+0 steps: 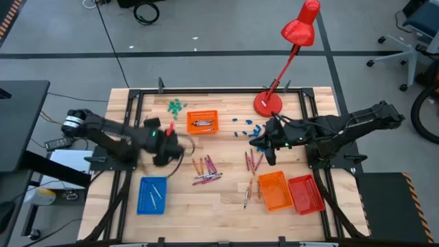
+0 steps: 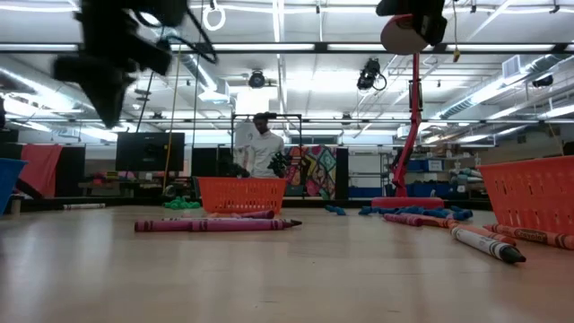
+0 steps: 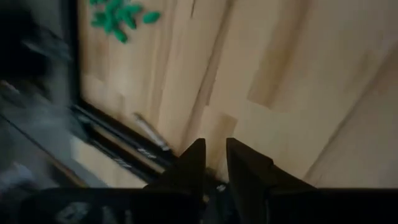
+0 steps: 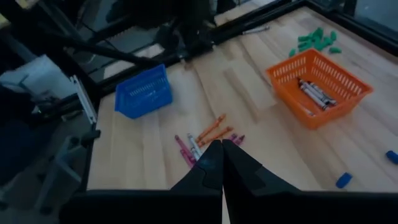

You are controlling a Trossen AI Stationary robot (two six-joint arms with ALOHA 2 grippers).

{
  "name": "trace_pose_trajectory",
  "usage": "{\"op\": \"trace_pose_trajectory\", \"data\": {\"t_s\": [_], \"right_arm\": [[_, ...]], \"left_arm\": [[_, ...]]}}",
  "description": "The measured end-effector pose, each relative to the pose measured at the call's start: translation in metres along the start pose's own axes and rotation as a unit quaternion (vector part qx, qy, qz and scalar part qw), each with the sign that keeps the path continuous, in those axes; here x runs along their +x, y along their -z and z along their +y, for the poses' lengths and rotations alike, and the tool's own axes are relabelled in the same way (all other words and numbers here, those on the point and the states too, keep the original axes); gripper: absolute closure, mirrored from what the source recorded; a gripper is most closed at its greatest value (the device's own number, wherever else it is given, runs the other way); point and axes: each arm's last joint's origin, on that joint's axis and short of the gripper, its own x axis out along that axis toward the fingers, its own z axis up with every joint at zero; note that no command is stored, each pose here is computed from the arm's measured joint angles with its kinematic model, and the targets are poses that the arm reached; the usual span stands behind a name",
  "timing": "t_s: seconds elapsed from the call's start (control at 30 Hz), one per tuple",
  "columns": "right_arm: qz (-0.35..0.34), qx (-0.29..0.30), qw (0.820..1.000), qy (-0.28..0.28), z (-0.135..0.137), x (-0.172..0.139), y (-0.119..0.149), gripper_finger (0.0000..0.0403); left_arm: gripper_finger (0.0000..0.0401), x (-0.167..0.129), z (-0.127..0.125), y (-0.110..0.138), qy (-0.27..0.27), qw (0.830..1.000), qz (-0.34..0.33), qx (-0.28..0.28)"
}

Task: Sort crayons
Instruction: Put the black crayon into the top orange bin

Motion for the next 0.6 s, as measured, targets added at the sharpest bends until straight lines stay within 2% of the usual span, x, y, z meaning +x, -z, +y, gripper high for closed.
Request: {"op": "trace_pose_trajectory", "data": {"t_s": [0.17, 0.3, 0.5, 0.6], "right_arm": [[0.006, -0.023, 1.000, -0.002, -0.004, 0.003, -0.002, 0.0396], [0.003, -0.045, 0.999, 0.023, -0.015, 0.005, -0.006, 0.0396], [-0.024, -0.040, 0.994, 0.099, -0.040, 0.007, -0.017, 0.0396], [-0.038, -0.043, 0.991, 0.119, -0.051, 0.008, -0.024, 0.0396]], "left_arm": [[0.0344, 0.028, 0.041, -0.023, 0.056, 0.989, 0.023, -0.135], [0.0357, 0.059, 0.074, -0.028, 0.103, 0.976, 0.042, -0.188], [0.0378, 0.109, 0.105, -0.011, 0.080, 0.964, 0.119, -0.224], [0.0387, 0.129, 0.117, -0.005, 0.068, 0.953, 0.151, -0.252]]}}
